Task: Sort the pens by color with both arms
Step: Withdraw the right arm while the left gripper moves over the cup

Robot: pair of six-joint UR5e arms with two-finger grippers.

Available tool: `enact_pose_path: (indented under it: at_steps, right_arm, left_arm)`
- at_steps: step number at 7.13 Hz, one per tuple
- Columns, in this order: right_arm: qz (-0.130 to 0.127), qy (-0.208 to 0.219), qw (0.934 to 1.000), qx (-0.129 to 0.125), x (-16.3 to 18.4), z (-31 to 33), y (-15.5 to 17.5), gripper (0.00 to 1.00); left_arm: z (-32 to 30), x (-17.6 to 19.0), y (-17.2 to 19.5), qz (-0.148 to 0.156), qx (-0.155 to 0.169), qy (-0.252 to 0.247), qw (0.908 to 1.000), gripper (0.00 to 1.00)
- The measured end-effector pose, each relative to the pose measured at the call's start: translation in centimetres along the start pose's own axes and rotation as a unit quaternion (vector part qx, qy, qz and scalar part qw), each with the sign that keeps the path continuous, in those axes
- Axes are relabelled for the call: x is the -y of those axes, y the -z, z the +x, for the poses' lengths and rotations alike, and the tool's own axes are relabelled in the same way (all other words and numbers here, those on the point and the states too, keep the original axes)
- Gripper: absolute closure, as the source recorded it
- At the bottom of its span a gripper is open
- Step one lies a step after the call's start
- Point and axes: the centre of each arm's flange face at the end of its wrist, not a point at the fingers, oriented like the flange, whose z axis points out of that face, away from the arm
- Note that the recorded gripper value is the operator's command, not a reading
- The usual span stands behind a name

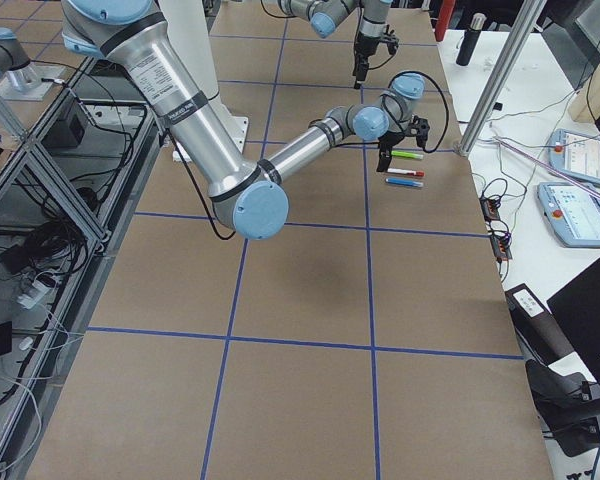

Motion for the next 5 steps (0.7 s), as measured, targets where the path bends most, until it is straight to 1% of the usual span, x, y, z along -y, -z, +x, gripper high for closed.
enact_pose_path:
  at_steps: [2,3,5]
  right_arm:
    - [-0.008,0.01,0.9999,-0.007,-1.4,2.5,0.9,0.0]
    - [-0.01,0.009,0.9999,-0.011,-1.7,3.4,0.8,0.0]
    - [-0.014,0.006,0.9998,-0.015,-2.1,4.3,0.4,0.0]
  left_arm:
    - [6.3,-0.4,-2.6,-0.01,0.032,0.019,0.9993,0.01]
    - [7.9,-0.7,-4.1,-0.014,0.047,0.022,0.9986,0.01]
    - [9.4,-1.3,-7.4,-0.014,0.08,0.018,0.9965,0.02]
